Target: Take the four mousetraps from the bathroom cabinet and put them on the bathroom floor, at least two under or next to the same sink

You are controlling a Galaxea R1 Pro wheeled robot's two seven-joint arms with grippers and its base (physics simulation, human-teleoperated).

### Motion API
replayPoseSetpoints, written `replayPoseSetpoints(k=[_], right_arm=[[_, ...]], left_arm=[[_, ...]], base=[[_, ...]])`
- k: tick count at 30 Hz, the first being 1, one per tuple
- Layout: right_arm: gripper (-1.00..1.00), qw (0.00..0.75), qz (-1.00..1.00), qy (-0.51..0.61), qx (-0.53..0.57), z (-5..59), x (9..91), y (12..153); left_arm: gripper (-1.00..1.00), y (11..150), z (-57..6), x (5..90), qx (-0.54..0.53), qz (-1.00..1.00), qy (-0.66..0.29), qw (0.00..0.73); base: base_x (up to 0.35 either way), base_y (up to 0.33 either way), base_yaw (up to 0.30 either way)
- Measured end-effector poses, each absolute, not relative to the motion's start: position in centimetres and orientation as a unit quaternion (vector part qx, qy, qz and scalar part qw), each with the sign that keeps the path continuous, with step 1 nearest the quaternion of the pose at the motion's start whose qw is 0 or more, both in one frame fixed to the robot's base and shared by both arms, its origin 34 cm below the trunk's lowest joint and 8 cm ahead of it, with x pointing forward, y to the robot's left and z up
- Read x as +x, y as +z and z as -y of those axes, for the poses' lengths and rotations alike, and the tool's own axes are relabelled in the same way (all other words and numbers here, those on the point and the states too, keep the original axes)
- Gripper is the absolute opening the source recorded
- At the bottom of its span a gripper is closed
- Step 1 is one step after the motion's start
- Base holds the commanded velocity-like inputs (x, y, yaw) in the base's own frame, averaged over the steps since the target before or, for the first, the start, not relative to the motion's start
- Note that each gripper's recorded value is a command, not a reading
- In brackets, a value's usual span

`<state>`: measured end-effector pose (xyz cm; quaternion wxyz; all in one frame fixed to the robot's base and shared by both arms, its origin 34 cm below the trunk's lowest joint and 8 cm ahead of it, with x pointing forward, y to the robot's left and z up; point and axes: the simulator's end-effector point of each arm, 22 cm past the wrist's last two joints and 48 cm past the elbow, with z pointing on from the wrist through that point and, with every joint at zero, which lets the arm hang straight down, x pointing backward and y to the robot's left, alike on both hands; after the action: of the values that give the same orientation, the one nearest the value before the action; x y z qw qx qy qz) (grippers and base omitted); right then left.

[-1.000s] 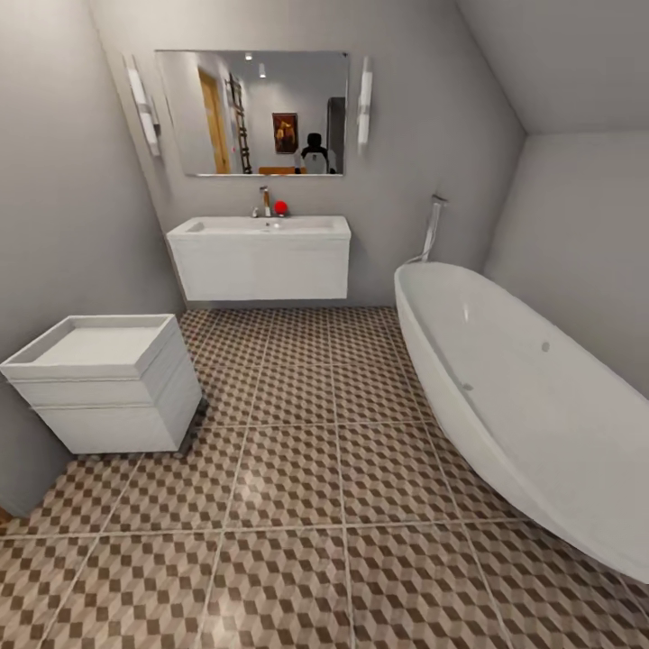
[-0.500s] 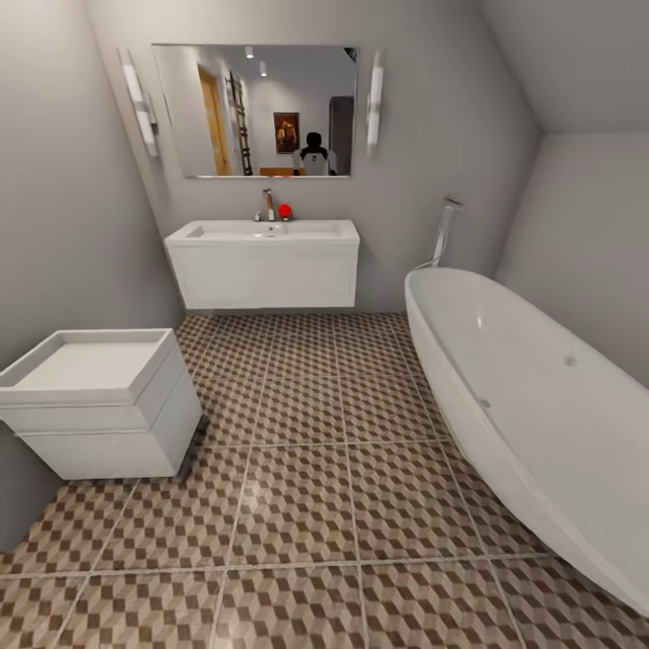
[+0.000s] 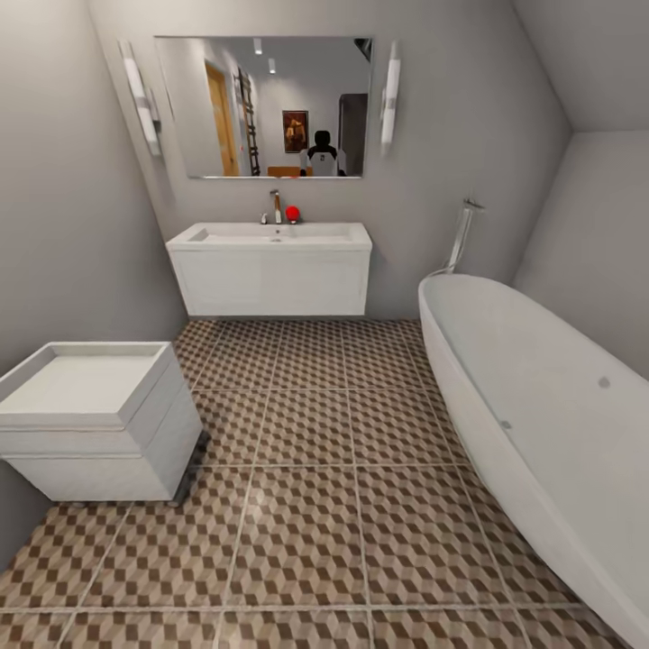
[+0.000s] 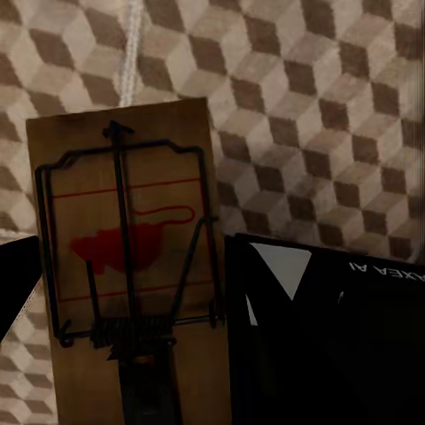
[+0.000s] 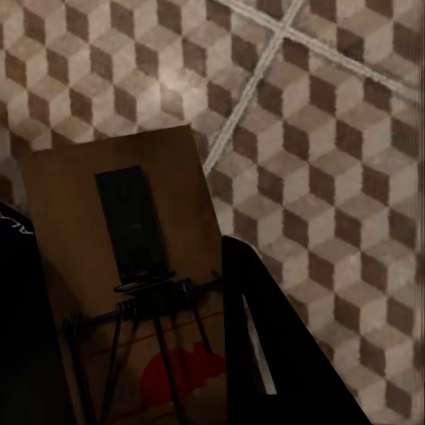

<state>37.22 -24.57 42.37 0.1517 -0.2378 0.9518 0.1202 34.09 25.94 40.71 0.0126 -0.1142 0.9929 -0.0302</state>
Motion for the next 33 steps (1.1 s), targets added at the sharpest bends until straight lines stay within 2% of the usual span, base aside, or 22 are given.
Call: replayPoseSetpoints(k=[33], right_arm=[[-1.0,0.151,-0.952,0.12,-0.237,24.6,37.2,42.35]], left_arm=[[-1.0,40.71,-25.98,34.1,-0.114,-0.993,-0.029,0.013]], base=[[0.332,0.0,0.0]])
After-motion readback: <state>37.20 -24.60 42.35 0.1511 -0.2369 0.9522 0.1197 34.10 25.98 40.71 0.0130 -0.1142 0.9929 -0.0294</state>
